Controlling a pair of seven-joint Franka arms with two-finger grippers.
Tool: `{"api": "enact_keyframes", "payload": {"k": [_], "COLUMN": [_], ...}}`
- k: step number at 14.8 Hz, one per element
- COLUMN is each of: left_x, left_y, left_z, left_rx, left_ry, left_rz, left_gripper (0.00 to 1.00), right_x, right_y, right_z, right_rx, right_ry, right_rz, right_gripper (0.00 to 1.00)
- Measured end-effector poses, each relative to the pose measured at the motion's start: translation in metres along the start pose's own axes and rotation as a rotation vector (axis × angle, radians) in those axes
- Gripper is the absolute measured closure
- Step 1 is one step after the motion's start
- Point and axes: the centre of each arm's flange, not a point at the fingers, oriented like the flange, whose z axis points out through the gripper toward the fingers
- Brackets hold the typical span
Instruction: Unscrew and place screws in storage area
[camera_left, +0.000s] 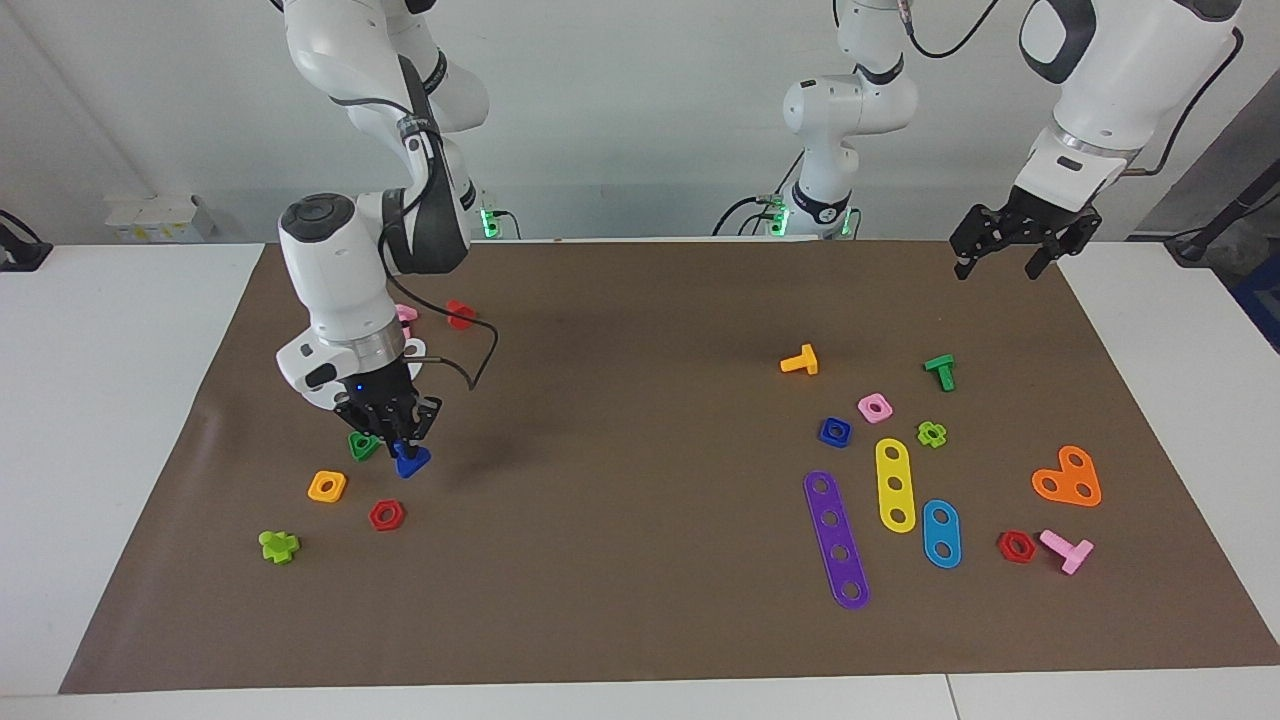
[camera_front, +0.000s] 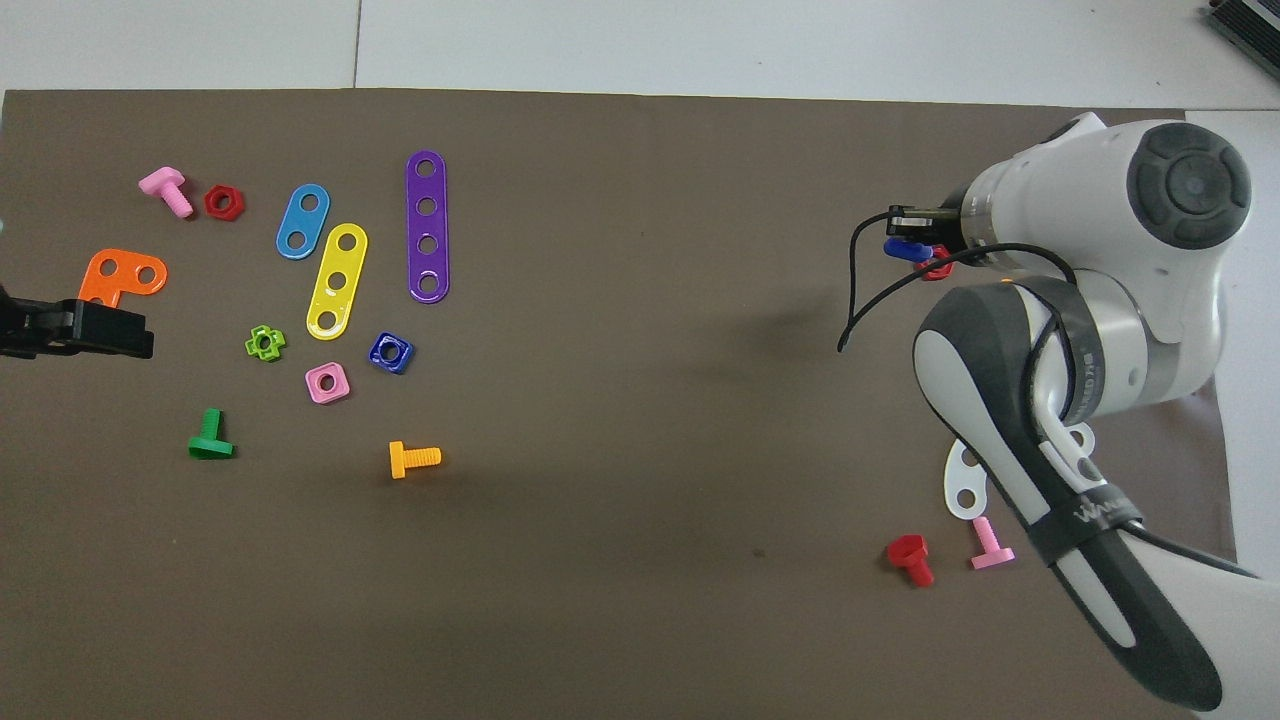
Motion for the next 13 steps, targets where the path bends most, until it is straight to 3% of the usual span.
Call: {"api": "enact_keyframes", "payload": {"k": [4, 13], "left_x": [0.0, -0.001], "left_y": [0.0, 0.0], "left_z": [0.003, 0.004], "left_rx": [0.0, 0.0], "left_ry": [-0.005, -0.009], "left_rz": [0.001, 0.001], "left_gripper": [0.0, 0.0], "right_x": [-0.039, -0.049], "right_y": [0.022, 0.037], "right_z": [0.038, 0.046], "right_rx": [-0.006, -0.012], "right_ry": [-0.018, -0.044], "right_rz": [-0.042, -0.067], "right_gripper": [0.81, 0.81]}}
